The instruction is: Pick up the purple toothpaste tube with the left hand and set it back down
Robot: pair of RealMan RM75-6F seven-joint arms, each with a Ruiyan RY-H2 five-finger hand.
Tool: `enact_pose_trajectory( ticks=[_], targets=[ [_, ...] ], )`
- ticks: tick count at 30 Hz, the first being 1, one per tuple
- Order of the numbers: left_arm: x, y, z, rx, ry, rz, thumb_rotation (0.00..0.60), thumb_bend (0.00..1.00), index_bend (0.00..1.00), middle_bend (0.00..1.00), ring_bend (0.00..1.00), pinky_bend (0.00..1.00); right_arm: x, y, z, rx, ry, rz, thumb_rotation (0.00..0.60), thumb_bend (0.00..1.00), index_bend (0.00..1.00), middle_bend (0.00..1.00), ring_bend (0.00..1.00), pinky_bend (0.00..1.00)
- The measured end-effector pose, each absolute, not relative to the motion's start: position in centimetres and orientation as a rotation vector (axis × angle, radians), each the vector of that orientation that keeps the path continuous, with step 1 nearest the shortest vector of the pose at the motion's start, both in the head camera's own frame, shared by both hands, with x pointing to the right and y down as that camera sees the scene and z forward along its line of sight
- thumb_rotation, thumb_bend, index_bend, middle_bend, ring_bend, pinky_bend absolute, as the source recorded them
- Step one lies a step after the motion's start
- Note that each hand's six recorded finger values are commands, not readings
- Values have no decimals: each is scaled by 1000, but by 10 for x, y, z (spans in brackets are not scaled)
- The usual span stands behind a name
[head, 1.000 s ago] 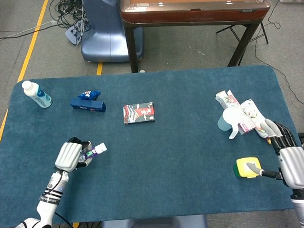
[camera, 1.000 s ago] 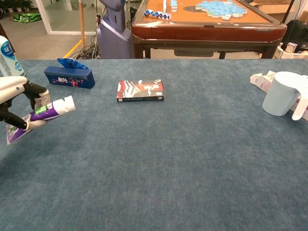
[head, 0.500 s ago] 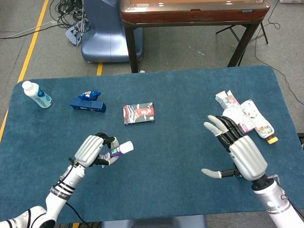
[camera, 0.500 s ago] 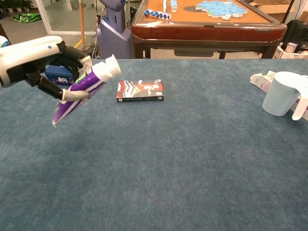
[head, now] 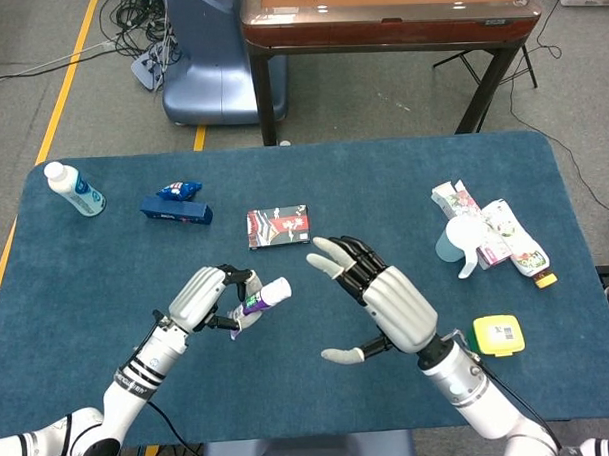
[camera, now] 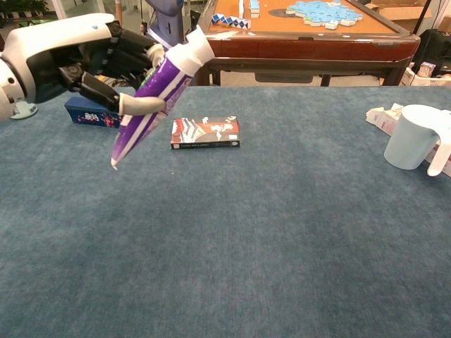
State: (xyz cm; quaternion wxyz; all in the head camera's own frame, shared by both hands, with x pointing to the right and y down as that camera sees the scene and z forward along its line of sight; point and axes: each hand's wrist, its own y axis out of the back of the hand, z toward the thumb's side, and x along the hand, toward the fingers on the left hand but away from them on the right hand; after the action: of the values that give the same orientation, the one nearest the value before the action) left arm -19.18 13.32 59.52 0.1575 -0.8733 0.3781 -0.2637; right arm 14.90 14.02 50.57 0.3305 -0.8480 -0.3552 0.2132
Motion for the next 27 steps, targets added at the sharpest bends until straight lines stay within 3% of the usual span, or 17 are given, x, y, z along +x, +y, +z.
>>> enact_pose_trajectory(
  ticks=[4,27],
  targets=[
    [-185,136,589,-2511,1068,-723,600,292,640,732,567,372,130,138,511,-2257,-925,529,68,0,0,0,0,0],
    [-147,141,573,-2548,962,-631,600,292,641,733,567,372,61,130,526,-2286,-860,441,58,0,0,0,0,0]
  ],
)
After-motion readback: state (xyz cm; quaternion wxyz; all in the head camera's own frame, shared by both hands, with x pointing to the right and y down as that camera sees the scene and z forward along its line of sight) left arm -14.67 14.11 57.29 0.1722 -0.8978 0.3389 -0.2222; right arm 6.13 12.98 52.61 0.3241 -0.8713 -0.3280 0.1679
